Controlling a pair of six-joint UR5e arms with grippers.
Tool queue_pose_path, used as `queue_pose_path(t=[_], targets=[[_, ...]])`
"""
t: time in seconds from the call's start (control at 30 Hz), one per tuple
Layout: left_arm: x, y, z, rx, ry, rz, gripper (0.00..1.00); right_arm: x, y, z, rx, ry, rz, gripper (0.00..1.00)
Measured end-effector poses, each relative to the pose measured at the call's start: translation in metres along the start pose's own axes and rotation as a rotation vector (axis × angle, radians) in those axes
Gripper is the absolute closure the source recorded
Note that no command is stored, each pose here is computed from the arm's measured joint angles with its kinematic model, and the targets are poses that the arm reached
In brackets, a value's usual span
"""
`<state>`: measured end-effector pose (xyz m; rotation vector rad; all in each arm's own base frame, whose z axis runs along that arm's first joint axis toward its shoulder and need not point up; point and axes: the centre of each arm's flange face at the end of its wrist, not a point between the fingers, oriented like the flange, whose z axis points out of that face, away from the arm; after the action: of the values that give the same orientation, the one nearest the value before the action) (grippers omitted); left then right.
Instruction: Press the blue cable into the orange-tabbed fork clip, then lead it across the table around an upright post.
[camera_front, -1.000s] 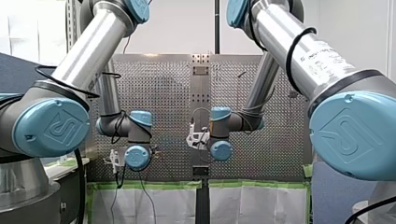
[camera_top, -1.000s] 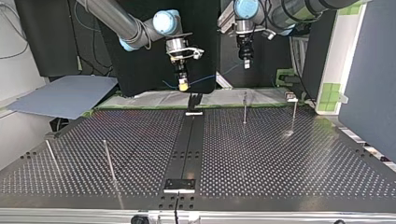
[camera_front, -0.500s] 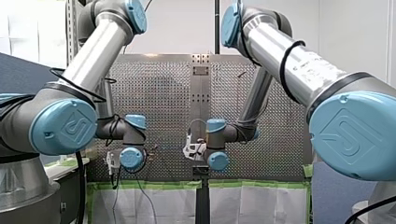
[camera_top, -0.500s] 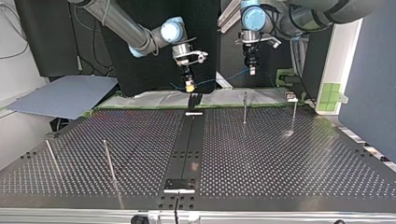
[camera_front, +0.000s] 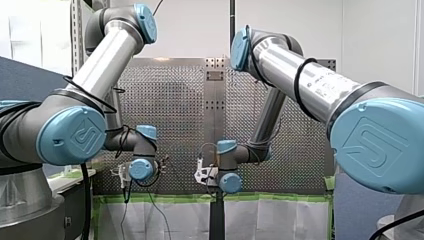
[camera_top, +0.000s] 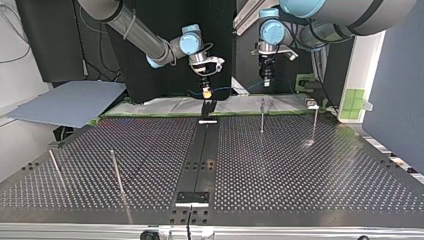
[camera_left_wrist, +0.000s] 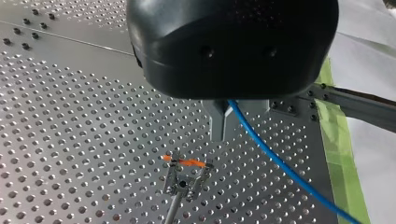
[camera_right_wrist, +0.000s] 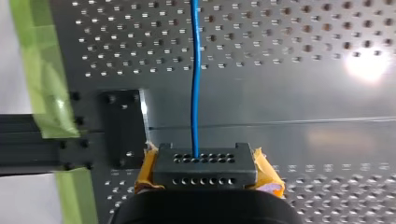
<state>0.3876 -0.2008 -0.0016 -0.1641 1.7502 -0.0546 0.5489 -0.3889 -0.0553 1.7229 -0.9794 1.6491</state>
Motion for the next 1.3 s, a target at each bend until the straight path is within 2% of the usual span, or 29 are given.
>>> queue_pose_path(t=[0.13, 0.3, 0.43, 0.63, 0.83, 1.13, 1.3], targets=[[-0.003, 0.001, 0.008, 0.001, 0.011, -0.005, 1.00, -0.008, 0.006, 0.008, -0.012, -0.020, -0.004, 1.00], [-0.007, 0.003, 0.021, -0.005, 0.017, -0.009, 1.00, -0.007, 0.012, 0.015, -0.022, -0.023, -0.005, 1.00], [-0.010, 0.004, 0.027, -0.005, 0.022, -0.011, 1.00, -0.003, 0.013, 0.021, -0.025, -0.024, -0.008, 1.00], [-0.013, 0.006, 0.035, -0.006, 0.026, -0.013, 1.00, 0.006, 0.009, 0.031, -0.025, -0.030, -0.025, 1.00], [-0.018, 0.008, 0.045, -0.017, 0.041, -0.009, 1.00, 0.010, 0.006, 0.034, -0.025, -0.033, -0.039, 1.00], [-0.024, 0.013, 0.058, -0.033, 0.056, -0.008, 1.00, 0.011, 0.006, 0.035, -0.028, -0.036, -0.042, 1.00], [-0.018, 0.017, 0.066, -0.041, 0.073, -0.007, 1.00, 0.012, 0.010, 0.036, -0.034, -0.037, -0.041, 1.00]])
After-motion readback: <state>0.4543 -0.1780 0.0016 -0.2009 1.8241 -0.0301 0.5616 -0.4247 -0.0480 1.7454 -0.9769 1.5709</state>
